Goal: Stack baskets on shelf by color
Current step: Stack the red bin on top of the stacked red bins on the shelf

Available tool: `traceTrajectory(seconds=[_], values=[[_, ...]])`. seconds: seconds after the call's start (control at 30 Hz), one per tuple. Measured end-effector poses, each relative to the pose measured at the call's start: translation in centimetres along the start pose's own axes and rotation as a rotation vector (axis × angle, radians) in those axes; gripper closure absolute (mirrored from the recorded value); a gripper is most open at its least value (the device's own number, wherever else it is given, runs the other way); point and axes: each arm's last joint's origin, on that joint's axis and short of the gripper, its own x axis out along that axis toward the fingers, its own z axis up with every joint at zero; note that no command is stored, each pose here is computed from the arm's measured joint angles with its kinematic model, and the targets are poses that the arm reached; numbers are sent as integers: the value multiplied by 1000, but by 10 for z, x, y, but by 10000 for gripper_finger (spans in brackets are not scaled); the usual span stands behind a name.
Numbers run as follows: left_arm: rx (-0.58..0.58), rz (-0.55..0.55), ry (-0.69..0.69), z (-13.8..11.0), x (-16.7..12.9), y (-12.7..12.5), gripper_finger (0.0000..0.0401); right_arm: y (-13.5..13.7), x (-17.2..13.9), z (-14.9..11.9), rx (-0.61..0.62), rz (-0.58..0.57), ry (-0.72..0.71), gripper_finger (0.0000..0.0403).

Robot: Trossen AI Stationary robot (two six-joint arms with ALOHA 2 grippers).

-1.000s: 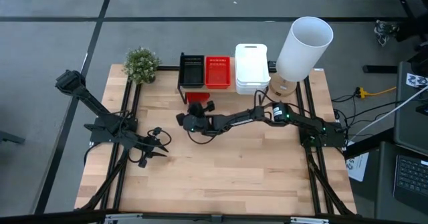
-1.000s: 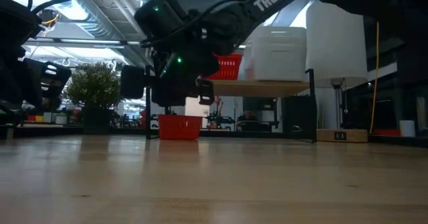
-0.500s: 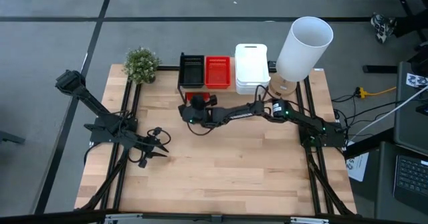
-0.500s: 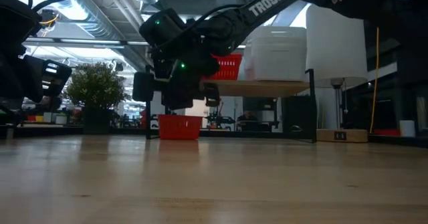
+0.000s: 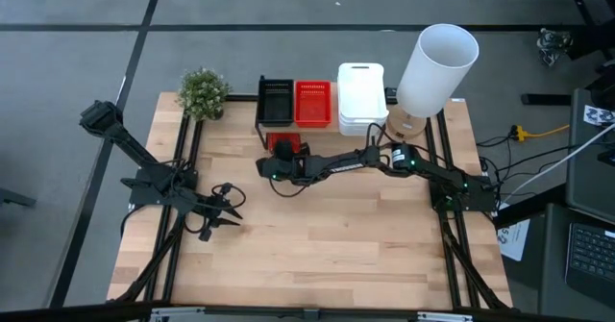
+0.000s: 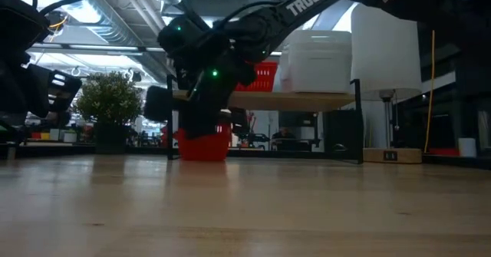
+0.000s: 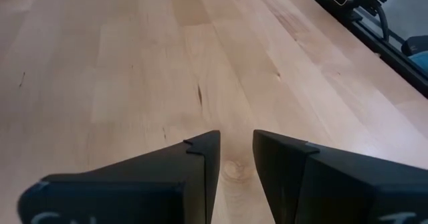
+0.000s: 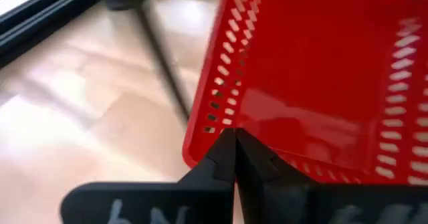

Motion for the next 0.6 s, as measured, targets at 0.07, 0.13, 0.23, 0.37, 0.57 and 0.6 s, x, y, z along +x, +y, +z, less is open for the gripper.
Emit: traceTrajectory(seconds=[0.07,0.13,0.23,0.37,0.57,0.6], values=[[-6,0,0,0,0,0,319,5,-7,-5,3,24,16,403],[-9,0,0,0,0,0,319,9,-13,-10,-1,51,41,403],[-11,0,-1,0,0,0,319,16,-23,-17,18,107,89,403],[-21,-23,-23,3,0,-1,319,27,-42,-26,40,174,141,403],[-29,-62,-38,5,0,-3,319,46,-90,-33,50,279,252,403],[-29,-63,-39,5,0,-3,319,49,-100,-34,33,292,284,403]])
